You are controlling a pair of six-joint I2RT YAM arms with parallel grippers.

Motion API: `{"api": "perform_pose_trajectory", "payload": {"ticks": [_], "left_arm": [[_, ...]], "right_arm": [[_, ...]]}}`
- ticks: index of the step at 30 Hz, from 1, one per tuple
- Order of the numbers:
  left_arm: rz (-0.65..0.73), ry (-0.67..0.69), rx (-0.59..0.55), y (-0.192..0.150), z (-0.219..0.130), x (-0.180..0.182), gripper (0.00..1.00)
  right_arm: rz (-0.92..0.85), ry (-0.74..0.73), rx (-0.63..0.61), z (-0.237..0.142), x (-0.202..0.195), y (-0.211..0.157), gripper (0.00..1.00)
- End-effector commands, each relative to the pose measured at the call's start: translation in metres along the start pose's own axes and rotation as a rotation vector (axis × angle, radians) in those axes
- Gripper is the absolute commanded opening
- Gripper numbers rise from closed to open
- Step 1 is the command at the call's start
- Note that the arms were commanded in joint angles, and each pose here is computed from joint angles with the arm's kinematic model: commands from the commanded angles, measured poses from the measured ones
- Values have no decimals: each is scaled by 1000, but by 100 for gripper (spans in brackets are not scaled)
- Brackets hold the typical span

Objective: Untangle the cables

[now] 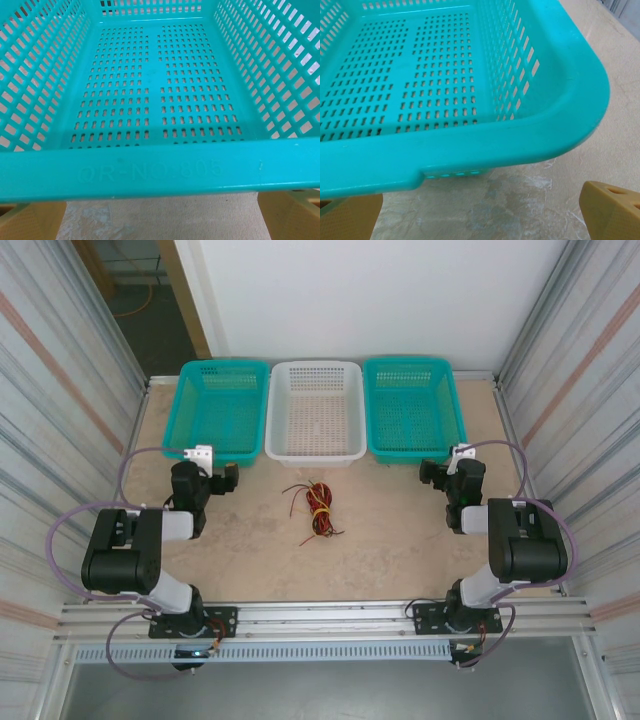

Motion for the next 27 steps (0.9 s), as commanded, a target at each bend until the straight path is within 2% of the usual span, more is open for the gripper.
{"api": "perform_pose_trajectory", "payload": {"ticks": [1,6,9,11,15,18,20,22,25,27], "left_arm": [[16,8,-15,6,0,2,99],[19,35,-19,10,-1,5,99],[31,124,86,34,-15,21,99],[-30,228,110,51,-32,36,99],[-248,223,101,65,-67,33,99],[-331,279,81,62,-95,28,97],[-372,271,97,58,-108,22,96],[-379,234,113,59,-120,11,94],[-376,133,113,70,-136,-11,91],[-368,50,118,78,-147,-26,90]], "right_arm": [[17,18,-18,-1,4,6,99],[14,-3,-36,-3,3,10,99],[21,-177,-39,-17,-6,34,99],[73,-197,-31,-34,-4,49,99],[204,-272,-25,-72,-15,50,99],[273,-288,14,-96,-19,41,99],[341,-307,-7,-113,-24,42,99],[514,-402,-1,-138,-41,37,99],[567,-252,91,-148,-20,34,99],[538,-233,167,-152,-3,25,99]]}}
Point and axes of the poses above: each hand's point on the last joint's axis, 136 mm out from that joint toward the fingers, its own z axis out along the fingers, its own x axis along the line the jaws close on, y = z × x, the point moved 2 cm from there along -z, back along the fingers, and after that the axes turned 13 degrees about z, right-handed, at the moved point
